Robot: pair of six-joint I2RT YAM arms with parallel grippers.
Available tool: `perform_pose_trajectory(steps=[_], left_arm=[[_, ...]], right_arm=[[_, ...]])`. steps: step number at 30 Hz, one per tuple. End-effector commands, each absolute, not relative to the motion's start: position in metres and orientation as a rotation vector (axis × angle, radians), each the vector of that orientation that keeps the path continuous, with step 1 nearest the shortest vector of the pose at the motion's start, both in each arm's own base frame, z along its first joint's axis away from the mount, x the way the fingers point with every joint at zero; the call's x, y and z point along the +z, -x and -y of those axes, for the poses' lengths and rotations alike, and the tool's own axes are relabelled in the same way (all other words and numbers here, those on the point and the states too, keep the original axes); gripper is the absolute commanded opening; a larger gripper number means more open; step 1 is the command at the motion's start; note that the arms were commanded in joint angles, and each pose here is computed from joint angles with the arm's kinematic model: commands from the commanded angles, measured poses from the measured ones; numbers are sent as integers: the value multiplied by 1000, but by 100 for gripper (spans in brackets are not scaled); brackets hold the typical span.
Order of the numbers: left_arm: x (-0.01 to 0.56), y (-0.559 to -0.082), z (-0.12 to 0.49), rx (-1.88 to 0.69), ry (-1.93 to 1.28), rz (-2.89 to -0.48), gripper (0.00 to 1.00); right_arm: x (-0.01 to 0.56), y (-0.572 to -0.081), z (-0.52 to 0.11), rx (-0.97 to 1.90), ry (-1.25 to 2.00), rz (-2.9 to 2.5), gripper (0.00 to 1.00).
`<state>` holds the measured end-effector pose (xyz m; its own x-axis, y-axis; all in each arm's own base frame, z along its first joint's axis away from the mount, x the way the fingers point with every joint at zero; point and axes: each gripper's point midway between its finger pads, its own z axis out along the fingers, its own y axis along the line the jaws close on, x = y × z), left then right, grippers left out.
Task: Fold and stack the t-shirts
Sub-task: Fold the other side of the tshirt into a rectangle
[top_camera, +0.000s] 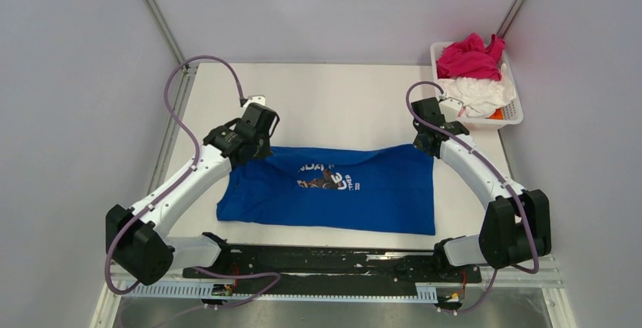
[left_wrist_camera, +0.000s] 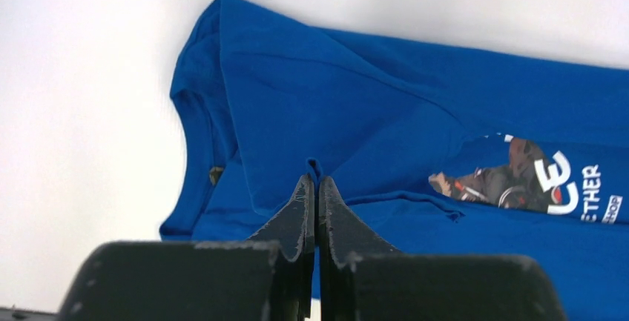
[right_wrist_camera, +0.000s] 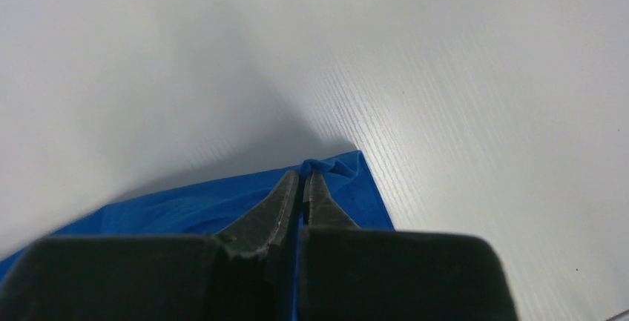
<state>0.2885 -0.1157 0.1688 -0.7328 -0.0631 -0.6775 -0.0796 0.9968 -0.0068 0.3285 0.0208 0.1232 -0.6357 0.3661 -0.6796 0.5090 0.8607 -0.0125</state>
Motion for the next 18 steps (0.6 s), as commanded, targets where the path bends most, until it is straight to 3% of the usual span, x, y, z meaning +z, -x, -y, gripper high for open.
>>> perform_pose_trajectory(steps=[1,18], left_arm=[[170,-257,104,76,153,-2435,0],[135,-190,96,87,168,-2632,0]], right_arm=[[139,-331,-21,-249,-597,-2295,0],[115,-307,-11,-325,-608,-2356,1]])
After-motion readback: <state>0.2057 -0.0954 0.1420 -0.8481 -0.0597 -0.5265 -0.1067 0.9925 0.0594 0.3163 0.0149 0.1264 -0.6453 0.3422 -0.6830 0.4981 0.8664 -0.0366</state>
